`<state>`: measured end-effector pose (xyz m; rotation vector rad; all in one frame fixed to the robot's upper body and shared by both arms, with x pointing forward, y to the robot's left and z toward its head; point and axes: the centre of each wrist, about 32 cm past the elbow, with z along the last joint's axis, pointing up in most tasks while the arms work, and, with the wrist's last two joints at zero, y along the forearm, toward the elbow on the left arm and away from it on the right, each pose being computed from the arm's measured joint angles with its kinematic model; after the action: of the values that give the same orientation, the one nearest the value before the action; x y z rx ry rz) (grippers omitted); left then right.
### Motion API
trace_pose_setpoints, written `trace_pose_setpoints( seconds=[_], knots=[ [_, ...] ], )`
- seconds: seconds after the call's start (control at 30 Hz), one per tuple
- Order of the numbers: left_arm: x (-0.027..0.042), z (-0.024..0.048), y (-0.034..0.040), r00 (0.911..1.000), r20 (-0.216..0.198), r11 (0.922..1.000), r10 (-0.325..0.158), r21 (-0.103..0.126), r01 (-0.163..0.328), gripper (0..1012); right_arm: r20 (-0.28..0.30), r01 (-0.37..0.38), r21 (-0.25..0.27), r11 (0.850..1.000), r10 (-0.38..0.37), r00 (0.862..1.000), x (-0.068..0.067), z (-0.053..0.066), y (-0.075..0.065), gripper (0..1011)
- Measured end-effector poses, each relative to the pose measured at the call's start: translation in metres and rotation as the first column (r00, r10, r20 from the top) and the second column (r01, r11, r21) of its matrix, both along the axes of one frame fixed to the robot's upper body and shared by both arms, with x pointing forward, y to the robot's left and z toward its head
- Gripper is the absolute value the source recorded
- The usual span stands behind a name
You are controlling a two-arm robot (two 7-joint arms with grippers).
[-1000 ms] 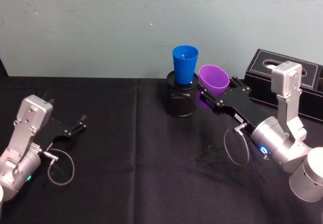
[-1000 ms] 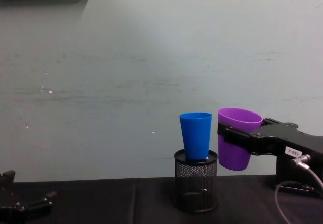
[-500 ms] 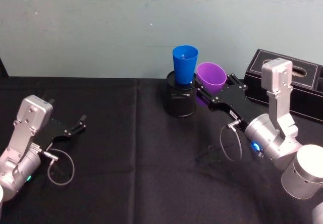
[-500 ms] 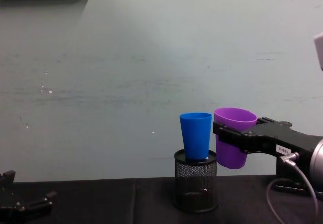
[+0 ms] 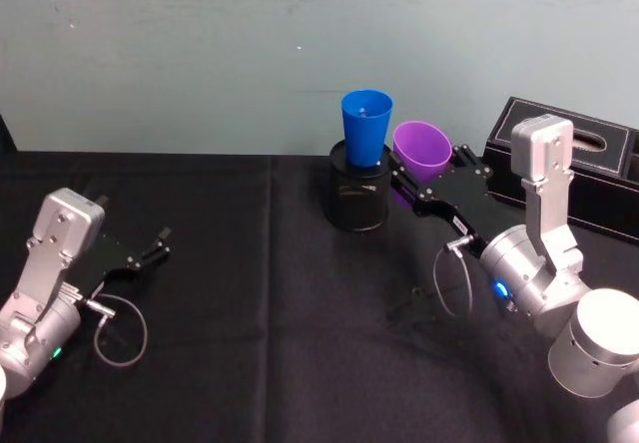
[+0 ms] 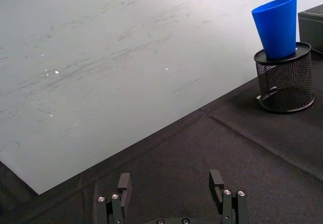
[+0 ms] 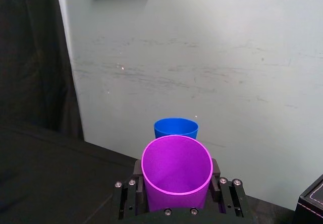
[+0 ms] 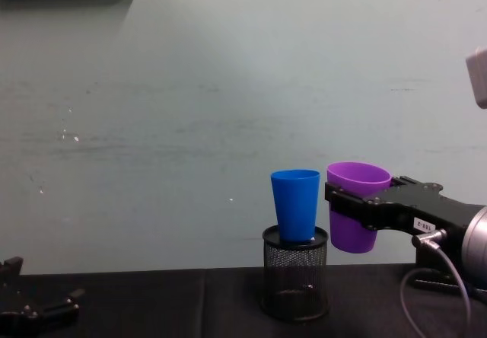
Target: Pick up one cup with a gripper and tap it against the other cup.
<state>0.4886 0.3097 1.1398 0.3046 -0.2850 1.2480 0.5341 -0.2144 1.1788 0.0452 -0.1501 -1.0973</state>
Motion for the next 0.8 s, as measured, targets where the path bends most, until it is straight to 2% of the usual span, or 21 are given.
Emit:
trace_pose_setpoints(
  seconds=[0.8],
  knots=[
    [0.0000, 0.0000, 0.0000, 1.0000, 0.000, 1.0000, 0.000, 0.000, 0.000, 1012, 0.001, -0.003, 0.006, 1.000, 0.003, 1.000, 0.0012, -0.0011, 0.0010, 732]
  ],
)
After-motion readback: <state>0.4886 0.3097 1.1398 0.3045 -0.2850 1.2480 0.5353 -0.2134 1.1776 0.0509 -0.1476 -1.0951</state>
